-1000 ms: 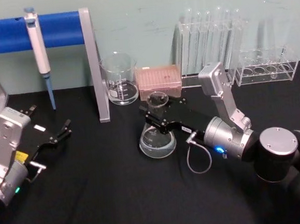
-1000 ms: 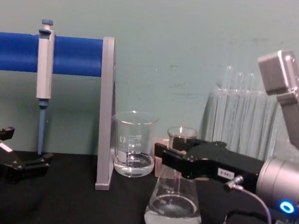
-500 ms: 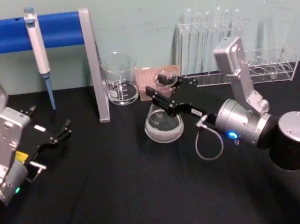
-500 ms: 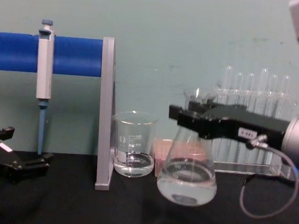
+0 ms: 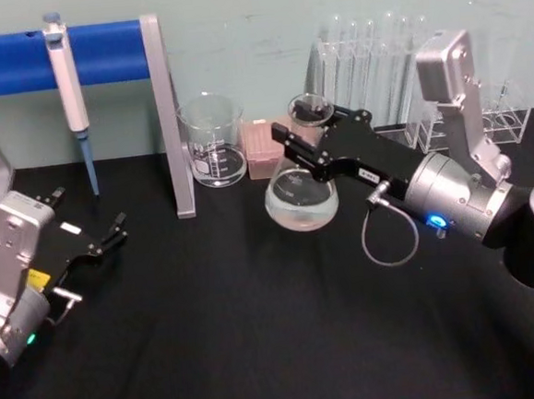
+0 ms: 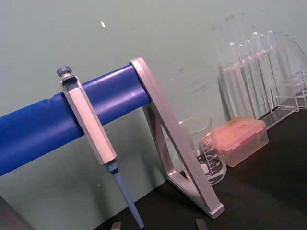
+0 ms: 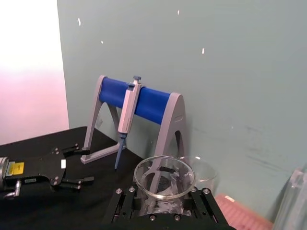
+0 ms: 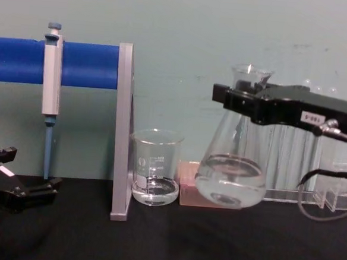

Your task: Grasp the erlenmeyer flask with one hand, shake it three times, then place it back.

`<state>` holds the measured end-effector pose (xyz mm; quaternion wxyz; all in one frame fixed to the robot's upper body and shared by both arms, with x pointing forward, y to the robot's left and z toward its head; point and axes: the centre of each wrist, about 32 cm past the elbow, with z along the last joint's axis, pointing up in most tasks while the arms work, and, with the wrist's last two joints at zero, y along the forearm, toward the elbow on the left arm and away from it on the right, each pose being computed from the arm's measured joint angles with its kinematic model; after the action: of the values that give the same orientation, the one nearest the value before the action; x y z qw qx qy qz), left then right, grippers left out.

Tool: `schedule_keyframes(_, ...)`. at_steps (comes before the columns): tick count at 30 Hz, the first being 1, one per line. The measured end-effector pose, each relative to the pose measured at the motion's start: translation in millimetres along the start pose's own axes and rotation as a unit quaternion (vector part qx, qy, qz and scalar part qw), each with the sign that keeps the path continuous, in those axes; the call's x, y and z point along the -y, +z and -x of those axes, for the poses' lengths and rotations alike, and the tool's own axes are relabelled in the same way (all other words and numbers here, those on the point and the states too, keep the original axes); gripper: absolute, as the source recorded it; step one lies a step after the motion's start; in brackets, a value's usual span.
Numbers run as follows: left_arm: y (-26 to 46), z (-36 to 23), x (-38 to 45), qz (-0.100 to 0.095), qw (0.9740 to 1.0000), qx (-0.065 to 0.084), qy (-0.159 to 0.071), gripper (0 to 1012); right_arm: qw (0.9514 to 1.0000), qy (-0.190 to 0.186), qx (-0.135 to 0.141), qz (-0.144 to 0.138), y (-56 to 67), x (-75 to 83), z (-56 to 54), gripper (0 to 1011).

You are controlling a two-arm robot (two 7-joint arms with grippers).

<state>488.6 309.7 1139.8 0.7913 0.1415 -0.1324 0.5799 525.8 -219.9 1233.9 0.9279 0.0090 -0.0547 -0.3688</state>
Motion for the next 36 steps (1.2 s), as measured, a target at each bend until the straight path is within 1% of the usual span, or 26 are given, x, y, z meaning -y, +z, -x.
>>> schedule_keyframes(8,0.0,0.0,0.0,0.000,1.0000,0.000,0.000,1001,1.0000,-0.002,0.000,-0.006,4.1,4.1,-1.7,447)
schedule_keyframes(22,0.0,0.0,0.0,0.000,1.0000,0.000,0.000,1001,1.0000,0.004,-0.003,-0.006,1.6,5.0,-1.4,447)
schedule_keyframes(28,0.0,0.0,0.0,0.000,1.0000,0.000,0.000,1001,0.9995,0.031,-0.003,-0.009,0.4,3.5,-0.1,447)
schedule_keyframes(29,0.0,0.0,0.0,0.000,1.0000,0.000,0.000,1001,0.9995,0.031,-0.003,-0.009,0.4,3.5,-0.1,447)
schedule_keyframes(36,0.0,0.0,0.0,0.000,1.0000,0.000,0.000,1001,0.9970,0.077,-0.003,-0.011,-2.2,1.4,5.2,447)
